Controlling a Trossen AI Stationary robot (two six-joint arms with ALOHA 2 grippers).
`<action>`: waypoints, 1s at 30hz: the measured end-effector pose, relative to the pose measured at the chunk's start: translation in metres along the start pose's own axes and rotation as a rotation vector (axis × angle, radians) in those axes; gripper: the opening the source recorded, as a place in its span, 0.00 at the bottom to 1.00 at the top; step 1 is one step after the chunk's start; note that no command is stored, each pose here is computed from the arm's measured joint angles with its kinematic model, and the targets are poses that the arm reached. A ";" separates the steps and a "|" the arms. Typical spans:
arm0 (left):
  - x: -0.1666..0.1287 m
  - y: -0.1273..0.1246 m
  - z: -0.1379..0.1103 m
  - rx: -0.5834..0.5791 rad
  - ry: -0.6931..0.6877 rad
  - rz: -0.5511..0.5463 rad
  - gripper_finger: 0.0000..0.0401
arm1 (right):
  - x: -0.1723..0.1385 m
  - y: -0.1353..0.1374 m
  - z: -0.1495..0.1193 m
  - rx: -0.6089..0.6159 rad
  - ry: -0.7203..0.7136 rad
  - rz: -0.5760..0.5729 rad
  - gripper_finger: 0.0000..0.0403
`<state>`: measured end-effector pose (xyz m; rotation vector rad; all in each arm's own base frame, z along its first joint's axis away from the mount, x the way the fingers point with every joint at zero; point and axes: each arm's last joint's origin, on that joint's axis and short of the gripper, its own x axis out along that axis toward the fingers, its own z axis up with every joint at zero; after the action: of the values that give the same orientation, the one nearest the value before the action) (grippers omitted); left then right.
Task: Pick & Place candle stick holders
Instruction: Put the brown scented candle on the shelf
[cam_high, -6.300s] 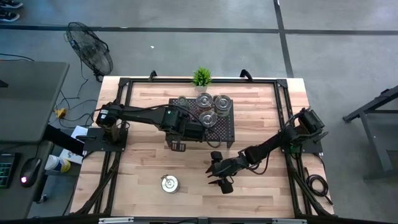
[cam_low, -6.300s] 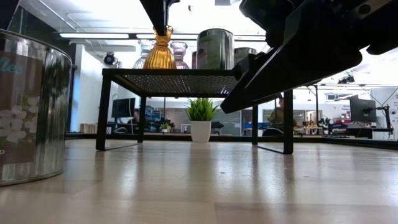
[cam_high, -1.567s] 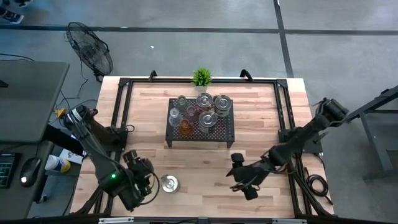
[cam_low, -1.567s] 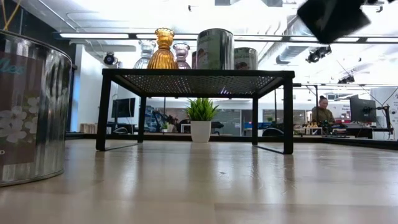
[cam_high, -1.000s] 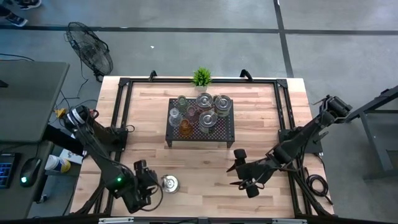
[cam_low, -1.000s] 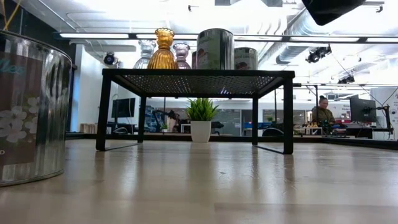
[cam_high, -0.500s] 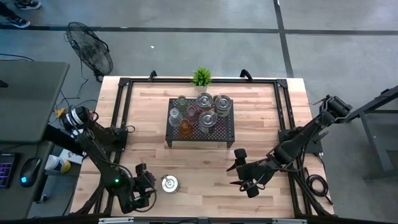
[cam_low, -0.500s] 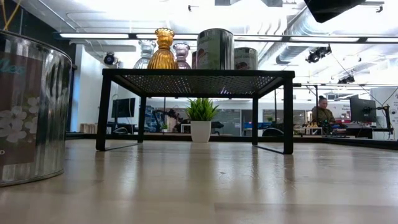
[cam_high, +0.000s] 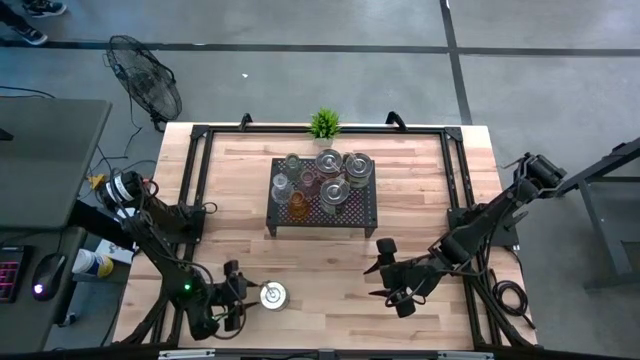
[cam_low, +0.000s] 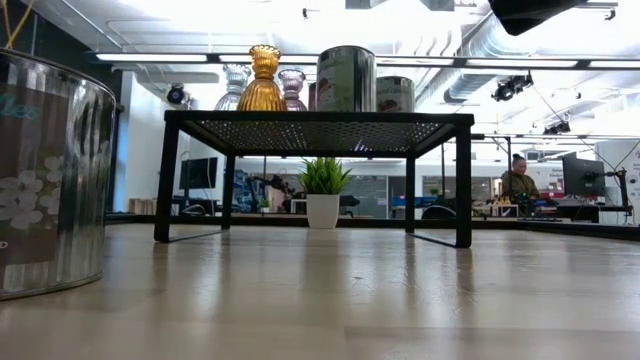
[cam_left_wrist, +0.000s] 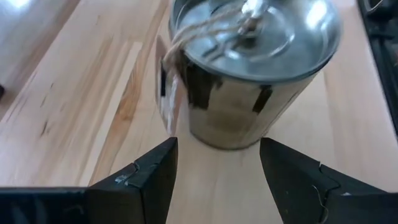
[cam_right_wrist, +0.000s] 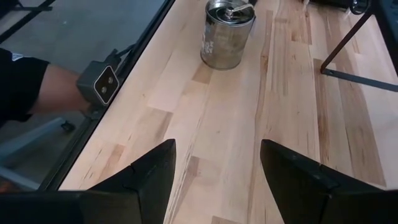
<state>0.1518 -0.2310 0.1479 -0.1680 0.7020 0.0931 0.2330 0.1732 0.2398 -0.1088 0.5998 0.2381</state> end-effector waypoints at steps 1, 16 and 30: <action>0.000 -0.001 0.001 0.003 -0.011 -0.002 0.55 | 0.000 0.000 0.000 0.000 0.000 -0.002 0.56; 0.025 0.000 0.028 0.056 -0.050 -0.058 0.55 | 0.000 0.000 0.002 0.002 -0.018 -0.003 0.56; 0.077 0.020 0.067 0.179 -0.106 -0.123 0.55 | 0.000 0.000 0.001 -0.019 -0.013 0.004 0.56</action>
<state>0.2496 -0.1964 0.1461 -0.0341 0.5896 -0.0781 0.2337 0.1738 0.2409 -0.1239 0.5845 0.2479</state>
